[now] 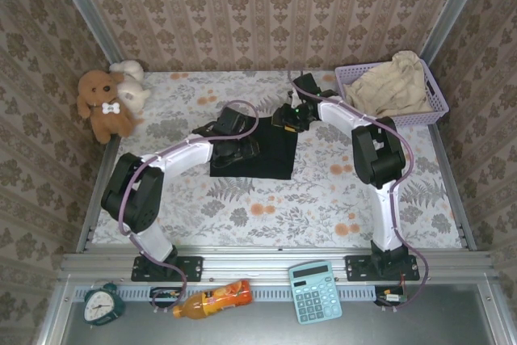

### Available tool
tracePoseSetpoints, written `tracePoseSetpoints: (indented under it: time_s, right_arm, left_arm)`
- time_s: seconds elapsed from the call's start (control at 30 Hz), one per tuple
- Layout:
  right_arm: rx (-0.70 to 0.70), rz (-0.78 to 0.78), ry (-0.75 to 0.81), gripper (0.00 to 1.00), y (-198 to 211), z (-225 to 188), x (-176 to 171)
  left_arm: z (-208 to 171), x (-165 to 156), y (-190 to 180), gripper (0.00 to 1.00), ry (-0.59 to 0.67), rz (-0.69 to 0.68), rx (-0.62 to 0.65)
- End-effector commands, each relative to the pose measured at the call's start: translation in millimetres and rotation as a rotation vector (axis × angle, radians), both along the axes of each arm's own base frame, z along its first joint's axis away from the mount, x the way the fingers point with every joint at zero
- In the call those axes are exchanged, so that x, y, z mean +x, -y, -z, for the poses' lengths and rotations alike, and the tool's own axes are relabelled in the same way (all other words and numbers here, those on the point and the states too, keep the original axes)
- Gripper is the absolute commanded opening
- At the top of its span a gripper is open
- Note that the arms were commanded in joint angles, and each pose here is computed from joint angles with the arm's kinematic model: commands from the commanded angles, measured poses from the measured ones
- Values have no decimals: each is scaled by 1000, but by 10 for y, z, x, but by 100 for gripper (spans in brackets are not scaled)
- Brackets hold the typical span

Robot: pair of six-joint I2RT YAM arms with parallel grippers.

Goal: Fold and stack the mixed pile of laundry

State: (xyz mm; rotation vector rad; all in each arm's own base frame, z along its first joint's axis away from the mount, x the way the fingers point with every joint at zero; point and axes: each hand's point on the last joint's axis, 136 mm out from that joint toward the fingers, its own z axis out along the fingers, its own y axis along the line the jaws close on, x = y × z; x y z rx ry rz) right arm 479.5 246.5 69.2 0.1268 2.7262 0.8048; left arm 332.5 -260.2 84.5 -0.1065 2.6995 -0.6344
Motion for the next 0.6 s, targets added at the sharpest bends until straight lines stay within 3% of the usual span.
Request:
tracePoseSetpoints:
  time_s: [0.0,0.2,0.4,0.57]
  right_arm:
    - [-28,9,-33,53,-14,150,-54]
    - [-125,58,-39,55,148,327,-8]
    - [-138,73,-118,21,198,566,-195]
    - [-140,72,-150,19,237,524,-686]
  left_arm:
    - [-23,45,-28,47,22,-31,-8]
    - [222,-9,-86,48,-15,-22,51]
    - [689,-8,-332,37,-105,-91,131]
    - [755,182,-519,37,-122,-63,220]
